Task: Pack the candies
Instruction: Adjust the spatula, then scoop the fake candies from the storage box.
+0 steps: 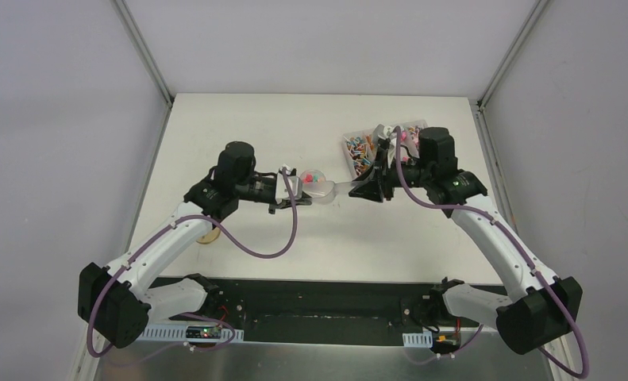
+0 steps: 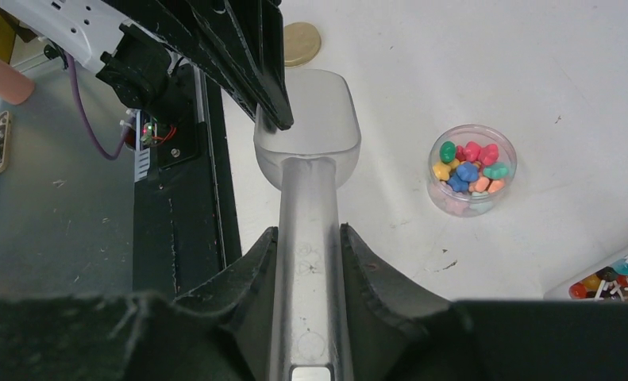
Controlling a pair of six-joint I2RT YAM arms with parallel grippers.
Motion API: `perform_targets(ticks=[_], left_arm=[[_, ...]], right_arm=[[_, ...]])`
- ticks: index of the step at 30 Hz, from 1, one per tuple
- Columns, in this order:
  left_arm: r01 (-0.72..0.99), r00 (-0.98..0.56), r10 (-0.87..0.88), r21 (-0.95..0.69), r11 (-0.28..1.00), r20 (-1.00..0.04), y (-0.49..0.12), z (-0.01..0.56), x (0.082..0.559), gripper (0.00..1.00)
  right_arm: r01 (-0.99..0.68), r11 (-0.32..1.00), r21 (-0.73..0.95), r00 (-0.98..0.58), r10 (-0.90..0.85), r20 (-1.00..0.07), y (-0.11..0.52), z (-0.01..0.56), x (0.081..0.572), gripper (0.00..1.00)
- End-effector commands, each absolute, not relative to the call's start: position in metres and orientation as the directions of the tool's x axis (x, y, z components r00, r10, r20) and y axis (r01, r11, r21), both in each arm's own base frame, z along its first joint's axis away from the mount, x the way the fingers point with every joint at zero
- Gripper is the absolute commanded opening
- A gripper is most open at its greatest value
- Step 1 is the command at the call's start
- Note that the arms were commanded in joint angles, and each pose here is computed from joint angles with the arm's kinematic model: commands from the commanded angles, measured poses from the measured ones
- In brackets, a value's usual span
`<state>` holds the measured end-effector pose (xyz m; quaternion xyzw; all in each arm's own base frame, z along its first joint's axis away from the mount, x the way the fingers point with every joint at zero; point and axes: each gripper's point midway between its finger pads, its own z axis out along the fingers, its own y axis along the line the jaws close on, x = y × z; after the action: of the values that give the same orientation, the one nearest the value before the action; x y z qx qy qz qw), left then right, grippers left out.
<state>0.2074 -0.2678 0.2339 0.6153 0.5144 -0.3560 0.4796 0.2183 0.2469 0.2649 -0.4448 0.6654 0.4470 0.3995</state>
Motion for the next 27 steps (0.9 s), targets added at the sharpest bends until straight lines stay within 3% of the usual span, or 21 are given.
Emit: perform_targets(ticks=[1,5,7,9,17,22,25,27], left_arm=[[0.970,0.168,0.340,0.217,0.110,-0.925,-0.257,0.227,0.223,0.11],[0.944,0.169,0.350,0.253,0.213,-0.921,-0.249,0.235,0.236,0.57],[0.934,0.170,0.348,0.263,0.241,-0.922,-0.247,0.238,0.238,0.95],[0.923,0.166,0.356,0.272,0.273,-0.920,-0.242,0.239,0.240,0.99],[0.880,0.166,0.329,0.290,0.376,-0.930,-0.226,0.249,0.236,0.99],[0.796,-0.019,0.230,0.124,0.593,-0.973,-0.210,0.244,0.251,0.99],[0.621,-0.227,0.102,-0.064,0.781,-0.968,-0.190,0.232,0.270,0.99],[0.557,-0.306,0.071,-0.118,0.822,-0.949,-0.184,0.224,0.274,0.99]], right_arm=[[-0.965,0.207,0.163,-0.196,-0.151,-0.969,0.242,0.301,0.225,0.00],[-0.944,0.309,0.118,-0.174,-0.162,-0.971,0.234,0.302,0.240,0.00],[-0.928,0.360,0.095,-0.167,-0.176,-0.970,0.229,0.300,0.249,0.00],[-0.906,0.415,0.077,-0.173,-0.199,-0.965,0.224,0.296,0.260,0.00],[-0.715,0.694,-0.086,-0.220,-0.339,-0.915,0.176,0.285,0.315,0.00],[-0.597,0.778,-0.196,-0.345,-0.469,-0.813,0.142,0.256,0.346,0.00],[-0.539,0.801,-0.259,-0.417,-0.521,-0.745,0.124,0.240,0.358,0.00],[-0.499,0.811,-0.305,-0.463,-0.547,-0.698,0.110,0.234,0.364,0.00]])
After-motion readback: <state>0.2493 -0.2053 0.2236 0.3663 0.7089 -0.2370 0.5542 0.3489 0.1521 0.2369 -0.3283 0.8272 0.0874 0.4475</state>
